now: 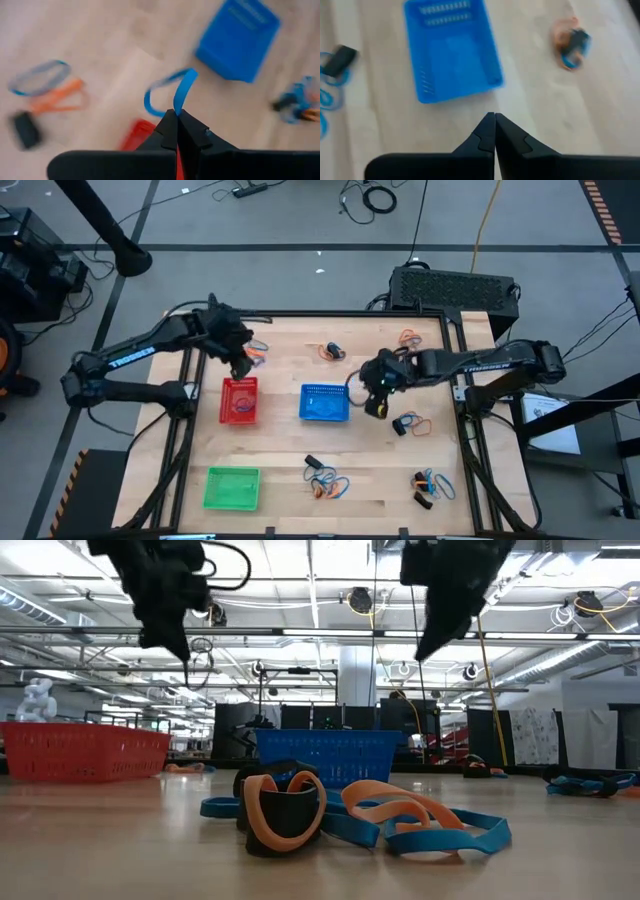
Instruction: Sort rubber bands into baskets
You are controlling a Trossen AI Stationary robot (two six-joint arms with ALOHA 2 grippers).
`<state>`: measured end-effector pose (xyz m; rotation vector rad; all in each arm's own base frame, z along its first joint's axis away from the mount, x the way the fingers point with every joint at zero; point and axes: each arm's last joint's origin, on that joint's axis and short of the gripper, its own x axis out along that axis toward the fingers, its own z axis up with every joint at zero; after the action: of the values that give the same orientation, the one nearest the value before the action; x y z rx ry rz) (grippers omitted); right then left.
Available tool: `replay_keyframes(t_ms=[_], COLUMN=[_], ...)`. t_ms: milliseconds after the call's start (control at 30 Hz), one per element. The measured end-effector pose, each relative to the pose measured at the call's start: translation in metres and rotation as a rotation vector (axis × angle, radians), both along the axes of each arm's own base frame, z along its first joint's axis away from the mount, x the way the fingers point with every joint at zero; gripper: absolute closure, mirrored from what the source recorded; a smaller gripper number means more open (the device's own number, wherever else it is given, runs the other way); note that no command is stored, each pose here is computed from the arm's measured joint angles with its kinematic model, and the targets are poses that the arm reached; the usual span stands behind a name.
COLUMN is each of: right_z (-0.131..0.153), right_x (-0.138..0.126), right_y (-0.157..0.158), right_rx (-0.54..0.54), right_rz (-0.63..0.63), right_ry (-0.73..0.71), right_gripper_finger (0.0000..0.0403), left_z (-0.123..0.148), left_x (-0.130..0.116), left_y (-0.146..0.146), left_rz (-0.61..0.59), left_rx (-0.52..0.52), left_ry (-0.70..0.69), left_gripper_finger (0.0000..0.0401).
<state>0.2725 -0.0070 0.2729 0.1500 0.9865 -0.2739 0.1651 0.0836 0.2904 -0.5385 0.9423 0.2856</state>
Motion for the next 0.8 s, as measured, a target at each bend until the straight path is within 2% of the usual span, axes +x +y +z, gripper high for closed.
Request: replay_keyframes(t_ms=[233, 433, 800], right_z=[0.009, 0.001, -0.031], right_x=[-0.028, -0.048, -0.087], right_y=[-0.053, -0.092, -0.134], right_rx=[-0.028, -0.009, 0.059], right_rz=[-0.145, -0.303, -0.577], right_ry=[0.070, 0.154, 0.261], right_gripper_finger=[0.0403, 0.0403, 0.0403], left_z=[0.005, -0.003, -0.055], left_x=[-0.007, -0.016, -0.022], left_y=[-0.045, -0.072, -0.094], left_rz=[-0.024, 0.052, 0.134], left_rx=[-0.083, -0.064, -0.048], left_ry=[0.021, 0.072, 0.247], left_gripper_finger=[0.0401, 0.0401, 0.0401])
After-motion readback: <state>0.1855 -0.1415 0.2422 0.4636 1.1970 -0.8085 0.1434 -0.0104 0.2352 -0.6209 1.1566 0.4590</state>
